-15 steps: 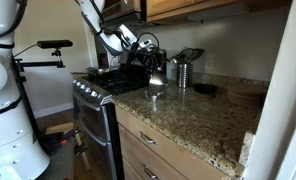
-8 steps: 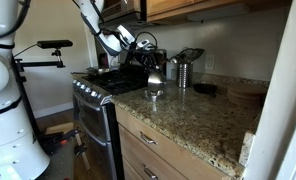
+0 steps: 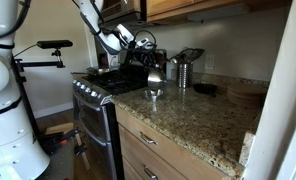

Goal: Pour the contents in the bowl on the right into the bowl on the left

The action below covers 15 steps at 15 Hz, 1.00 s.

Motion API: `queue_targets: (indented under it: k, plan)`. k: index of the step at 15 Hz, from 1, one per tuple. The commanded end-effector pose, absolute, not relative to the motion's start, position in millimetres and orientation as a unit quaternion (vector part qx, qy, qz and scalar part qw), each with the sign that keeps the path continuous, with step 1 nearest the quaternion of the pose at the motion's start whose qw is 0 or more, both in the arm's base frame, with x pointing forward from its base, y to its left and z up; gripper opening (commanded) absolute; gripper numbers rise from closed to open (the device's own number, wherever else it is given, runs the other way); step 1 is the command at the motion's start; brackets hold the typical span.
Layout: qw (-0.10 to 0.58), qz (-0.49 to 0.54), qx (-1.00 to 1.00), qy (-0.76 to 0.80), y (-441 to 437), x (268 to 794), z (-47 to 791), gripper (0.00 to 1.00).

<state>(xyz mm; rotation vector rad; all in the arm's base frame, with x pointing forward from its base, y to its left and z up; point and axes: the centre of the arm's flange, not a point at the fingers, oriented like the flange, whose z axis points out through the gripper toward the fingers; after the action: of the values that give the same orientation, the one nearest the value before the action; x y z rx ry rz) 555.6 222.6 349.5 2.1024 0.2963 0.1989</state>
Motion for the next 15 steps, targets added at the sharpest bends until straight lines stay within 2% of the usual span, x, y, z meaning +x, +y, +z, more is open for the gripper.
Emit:
queue_targets:
  k: [1, 8, 15]
  plan:
    - [0.484, 0.09, 0.868, 0.056, 189.8, 558.7, 378.8, 0.09]
    - [0.452, 0.096, 0.884, -0.068, 115.3, 561.0, 425.8, 0.09]
    - [0.39, 0.061, 0.91, -0.13, 77.3, 551.4, 421.9, 0.09]
